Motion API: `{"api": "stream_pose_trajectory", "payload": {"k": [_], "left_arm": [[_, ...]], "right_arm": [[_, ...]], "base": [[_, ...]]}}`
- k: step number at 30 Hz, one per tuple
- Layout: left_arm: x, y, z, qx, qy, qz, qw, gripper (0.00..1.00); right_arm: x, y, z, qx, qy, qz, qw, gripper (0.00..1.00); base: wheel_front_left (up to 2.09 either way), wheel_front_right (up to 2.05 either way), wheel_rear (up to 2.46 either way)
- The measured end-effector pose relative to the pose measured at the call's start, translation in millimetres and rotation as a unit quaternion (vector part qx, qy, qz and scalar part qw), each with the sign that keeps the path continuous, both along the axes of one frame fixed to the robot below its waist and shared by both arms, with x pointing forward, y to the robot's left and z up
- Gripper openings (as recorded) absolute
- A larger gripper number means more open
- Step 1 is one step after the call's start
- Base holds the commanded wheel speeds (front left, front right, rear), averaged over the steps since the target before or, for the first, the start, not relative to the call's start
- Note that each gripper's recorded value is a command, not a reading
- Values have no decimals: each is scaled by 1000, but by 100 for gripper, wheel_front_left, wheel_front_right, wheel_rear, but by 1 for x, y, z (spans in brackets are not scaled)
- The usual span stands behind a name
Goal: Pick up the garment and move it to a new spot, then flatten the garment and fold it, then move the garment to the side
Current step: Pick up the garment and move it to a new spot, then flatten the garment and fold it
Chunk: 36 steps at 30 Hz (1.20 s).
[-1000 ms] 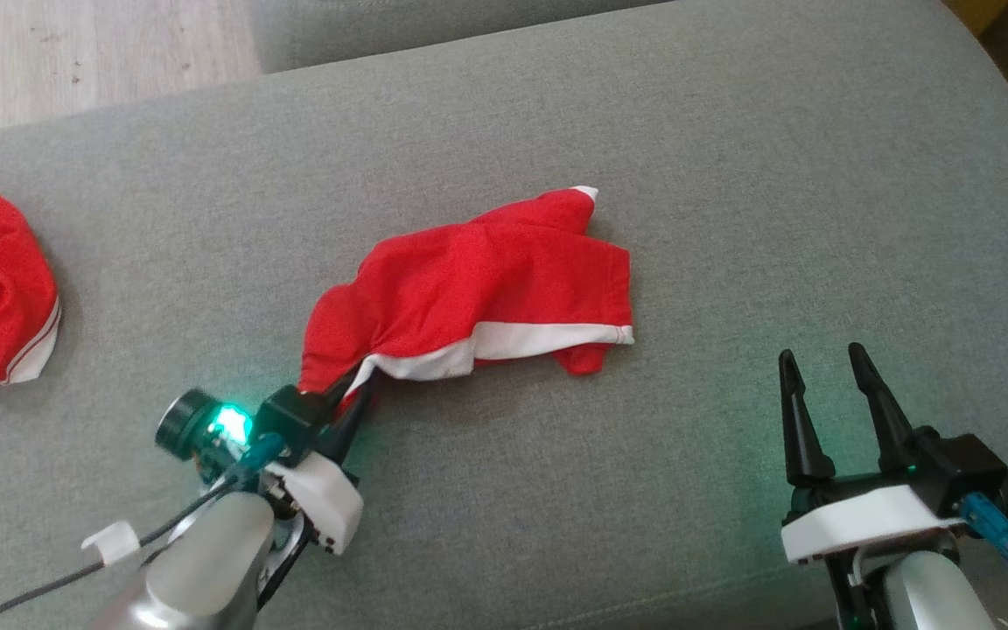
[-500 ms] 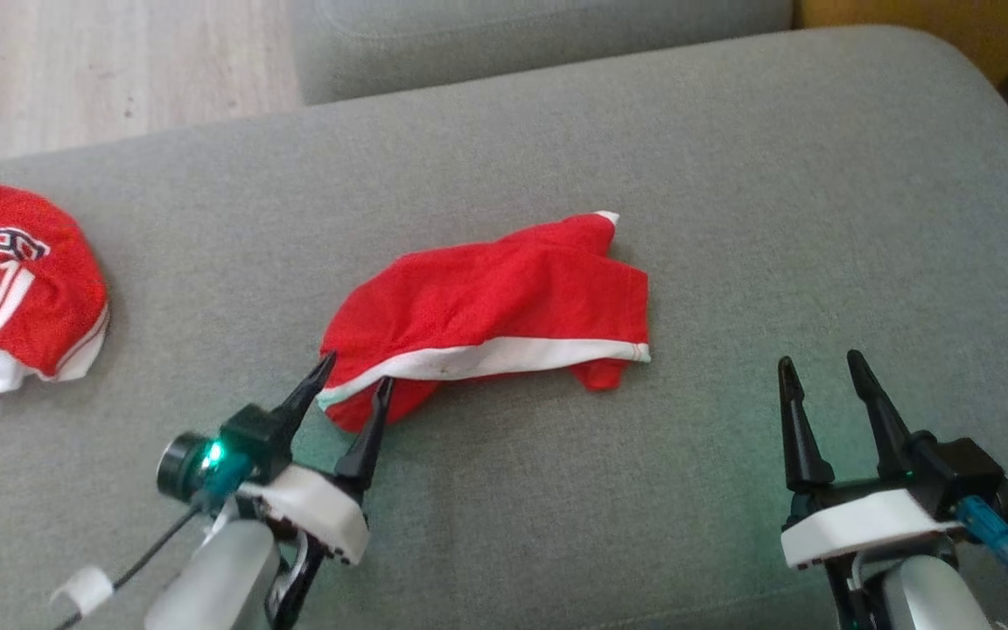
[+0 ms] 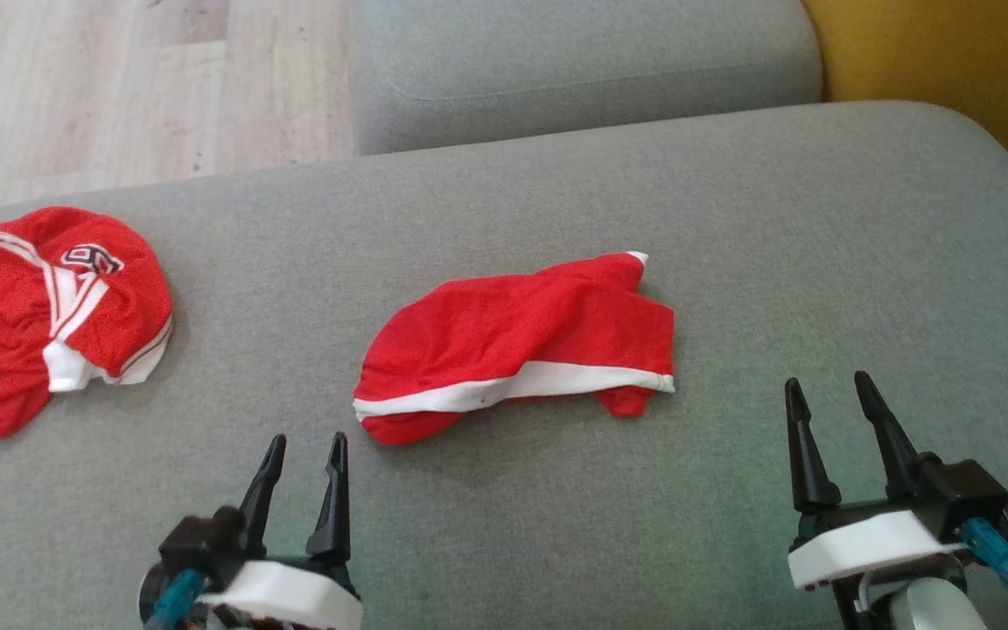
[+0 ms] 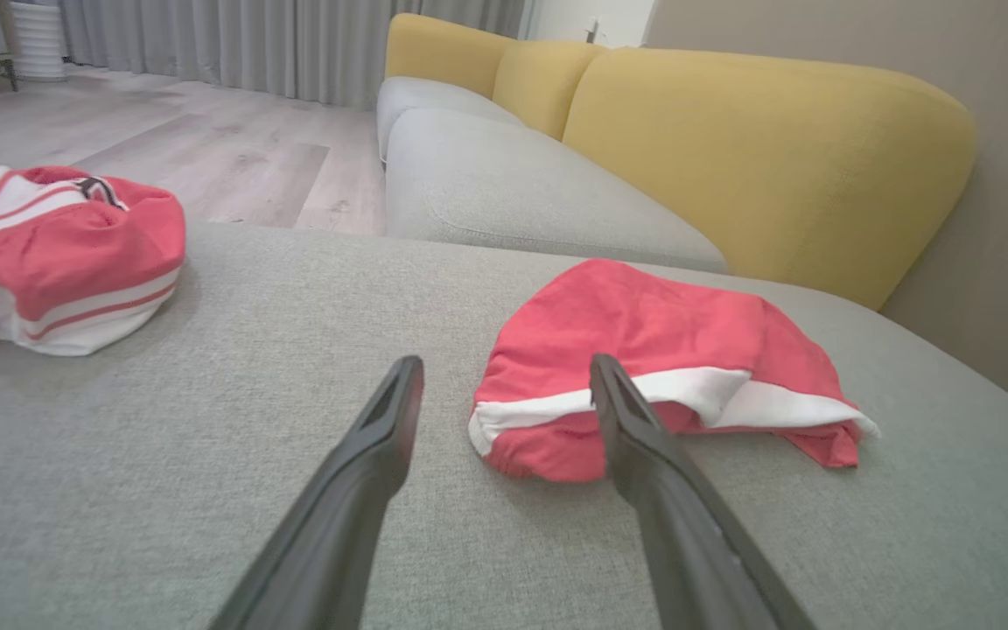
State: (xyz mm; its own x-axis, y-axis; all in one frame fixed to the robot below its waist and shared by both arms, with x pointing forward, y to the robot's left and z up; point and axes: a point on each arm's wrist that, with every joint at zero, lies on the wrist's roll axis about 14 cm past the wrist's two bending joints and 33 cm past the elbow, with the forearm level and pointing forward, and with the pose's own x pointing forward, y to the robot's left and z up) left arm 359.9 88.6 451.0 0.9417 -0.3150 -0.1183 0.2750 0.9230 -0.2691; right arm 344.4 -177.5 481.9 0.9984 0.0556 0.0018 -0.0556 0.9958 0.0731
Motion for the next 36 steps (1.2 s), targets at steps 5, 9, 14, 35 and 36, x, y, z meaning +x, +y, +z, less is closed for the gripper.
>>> {"api": "stream_pose_trajectory", "payload": {"k": [5, 9, 14, 35, 36], "left_arm": [[-12, 11, -1, -13, 3, 31, 999, 100], [-20, 24, -10, -15, 16, 57, 998, 100], [-22, 32, -13, -16, 19, 71, 997, 100], [-25, 40, -17, -13, 21, 83, 996, 100], [-25, 40, -18, -14, 22, 83, 996, 100]], "right_arm": [[2, 7, 7, -1, -12, 10, 1000, 100], [-3, 10, 3, -1, -5, 16, 1000, 100], [-4, 13, -2, 0, 2, 20, 1000, 100], [-1, 20, -11, 4, 18, 30, 999, 100], [-1, 20, -12, 4, 18, 30, 999, 100]], "base": [[0, 0, 0], [0, 0, 0], [0, 0, 0], [0, 0, 0], [0, 0, 0]]}}
